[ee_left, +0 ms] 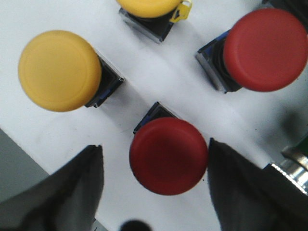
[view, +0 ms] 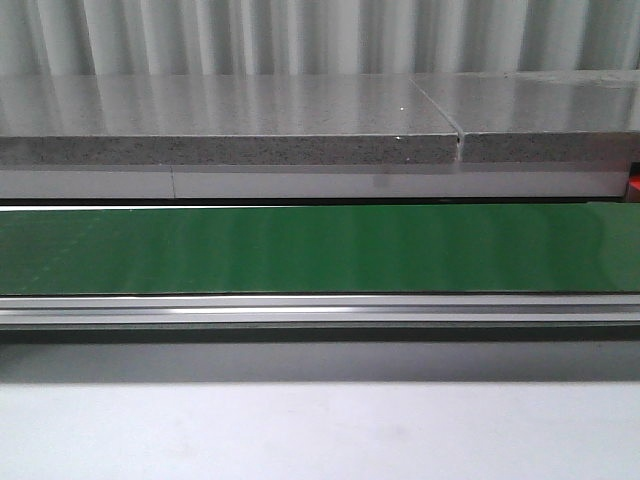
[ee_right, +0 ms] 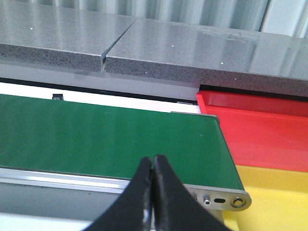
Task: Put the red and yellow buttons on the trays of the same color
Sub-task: 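Close the left gripper on the red push-button and lift it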
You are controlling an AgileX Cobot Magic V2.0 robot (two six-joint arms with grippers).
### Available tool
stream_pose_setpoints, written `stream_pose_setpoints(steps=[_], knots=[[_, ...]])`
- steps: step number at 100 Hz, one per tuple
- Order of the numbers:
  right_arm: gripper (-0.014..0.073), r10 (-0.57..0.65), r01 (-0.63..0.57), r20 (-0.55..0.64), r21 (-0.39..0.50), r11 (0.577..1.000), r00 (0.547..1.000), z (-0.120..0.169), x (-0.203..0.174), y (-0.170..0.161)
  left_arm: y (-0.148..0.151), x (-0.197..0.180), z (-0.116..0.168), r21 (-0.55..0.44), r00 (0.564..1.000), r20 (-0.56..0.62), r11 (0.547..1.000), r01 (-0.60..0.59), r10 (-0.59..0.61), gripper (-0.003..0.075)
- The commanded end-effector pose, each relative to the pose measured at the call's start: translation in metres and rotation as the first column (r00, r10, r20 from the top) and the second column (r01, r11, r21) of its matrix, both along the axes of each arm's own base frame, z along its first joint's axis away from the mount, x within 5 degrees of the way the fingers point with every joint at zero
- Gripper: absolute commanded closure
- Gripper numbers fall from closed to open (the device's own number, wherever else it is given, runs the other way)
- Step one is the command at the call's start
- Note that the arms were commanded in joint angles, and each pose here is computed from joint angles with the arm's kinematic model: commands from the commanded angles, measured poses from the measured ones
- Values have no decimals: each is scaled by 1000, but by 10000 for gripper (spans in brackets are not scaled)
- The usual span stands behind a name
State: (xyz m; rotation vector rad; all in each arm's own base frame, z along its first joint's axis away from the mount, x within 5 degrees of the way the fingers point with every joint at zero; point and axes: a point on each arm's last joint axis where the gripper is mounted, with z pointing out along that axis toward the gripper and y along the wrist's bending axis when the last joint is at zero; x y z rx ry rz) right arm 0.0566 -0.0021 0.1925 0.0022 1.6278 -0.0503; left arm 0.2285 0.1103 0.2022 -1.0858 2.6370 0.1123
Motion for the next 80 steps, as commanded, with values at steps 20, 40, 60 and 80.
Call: stream_pose_setpoints(steps=[20, 40, 60, 80], knots=[[666, 3, -1, 101, -14, 1000, 995, 10, -1, 0, 2, 1, 14, 22, 999, 37, 1000, -3, 2, 643], [666, 3, -1, 101, -14, 1000, 995, 10, -1, 0, -4, -6, 30, 24, 996, 81, 999, 23, -25, 740], [666, 3, -1, 101, -14, 1000, 995, 10, -1, 0, -17, -22, 60, 71, 985, 146, 994, 79, -89, 740], [666, 3, -1, 101, -14, 1000, 995, 10, -1, 0, -37, -29, 98, 152, 948, 212, 966, 207, -237, 740]])
